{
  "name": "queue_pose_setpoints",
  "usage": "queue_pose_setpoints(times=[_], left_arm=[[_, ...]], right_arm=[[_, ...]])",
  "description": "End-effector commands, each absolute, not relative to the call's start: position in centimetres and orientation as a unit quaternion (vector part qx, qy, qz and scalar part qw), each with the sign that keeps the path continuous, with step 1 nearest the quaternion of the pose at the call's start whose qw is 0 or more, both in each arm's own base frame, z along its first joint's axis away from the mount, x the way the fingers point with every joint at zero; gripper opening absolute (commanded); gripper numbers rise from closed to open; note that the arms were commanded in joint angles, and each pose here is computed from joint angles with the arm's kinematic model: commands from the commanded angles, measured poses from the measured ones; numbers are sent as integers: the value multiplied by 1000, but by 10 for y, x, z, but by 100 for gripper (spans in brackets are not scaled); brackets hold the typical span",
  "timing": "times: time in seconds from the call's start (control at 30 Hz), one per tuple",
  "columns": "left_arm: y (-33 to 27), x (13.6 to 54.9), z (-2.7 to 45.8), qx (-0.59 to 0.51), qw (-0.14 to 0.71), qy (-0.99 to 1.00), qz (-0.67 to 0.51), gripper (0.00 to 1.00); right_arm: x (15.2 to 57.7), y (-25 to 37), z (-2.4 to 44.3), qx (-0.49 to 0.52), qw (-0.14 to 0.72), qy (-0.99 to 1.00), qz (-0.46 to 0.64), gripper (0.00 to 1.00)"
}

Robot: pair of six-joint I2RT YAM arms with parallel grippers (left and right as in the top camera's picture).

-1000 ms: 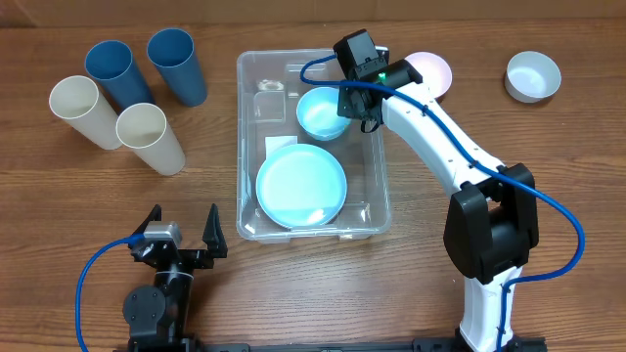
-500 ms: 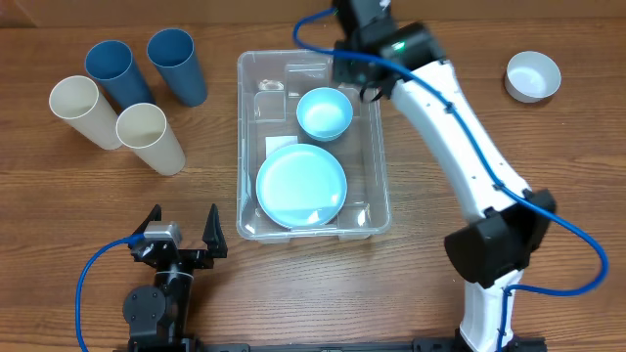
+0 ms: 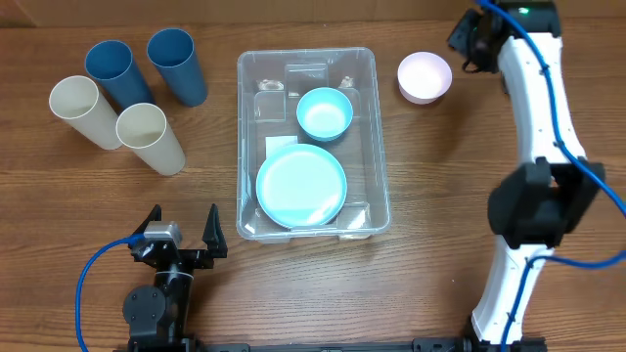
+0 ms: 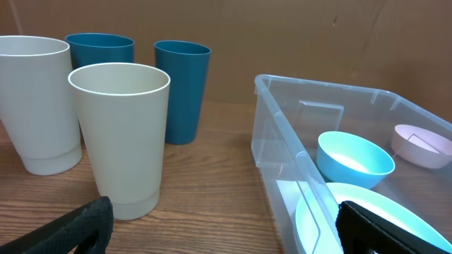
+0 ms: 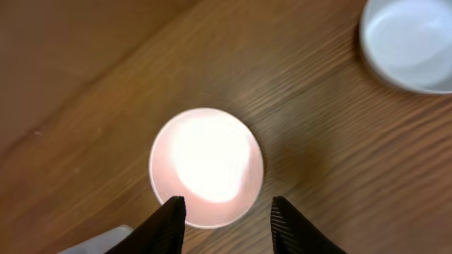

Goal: Pack container
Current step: 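Grasp the pink bowl and carry it over the bin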

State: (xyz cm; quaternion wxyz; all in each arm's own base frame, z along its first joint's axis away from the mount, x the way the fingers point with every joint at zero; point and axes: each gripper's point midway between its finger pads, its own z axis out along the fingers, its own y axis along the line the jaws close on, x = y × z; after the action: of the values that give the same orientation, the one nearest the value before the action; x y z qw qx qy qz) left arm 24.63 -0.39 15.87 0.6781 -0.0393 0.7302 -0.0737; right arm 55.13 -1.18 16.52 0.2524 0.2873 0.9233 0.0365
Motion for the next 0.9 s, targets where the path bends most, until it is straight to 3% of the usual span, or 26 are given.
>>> queue_pose_setpoints(times=[0.0,0.13,0.6,0.73,0.87], left_arm=[[-2,246,158,-38,680,729,-66,100],[-2,246,158,-38,680,729,-66,100],[-2,246,158,-38,680,729,-66,100],[-2,246,158,-38,680,729,-66,100],[-2,246,159,-38,680,729,-66,100]], right_arm=[[560,-1,125,287,223,931,42,40],[556,-10,87,328,188,925,29,34],[543,-13,25,332,124,935,6,33],[542,-13,20,332,118,936,4,6],[543,-16,26,335,121,934,4,4]])
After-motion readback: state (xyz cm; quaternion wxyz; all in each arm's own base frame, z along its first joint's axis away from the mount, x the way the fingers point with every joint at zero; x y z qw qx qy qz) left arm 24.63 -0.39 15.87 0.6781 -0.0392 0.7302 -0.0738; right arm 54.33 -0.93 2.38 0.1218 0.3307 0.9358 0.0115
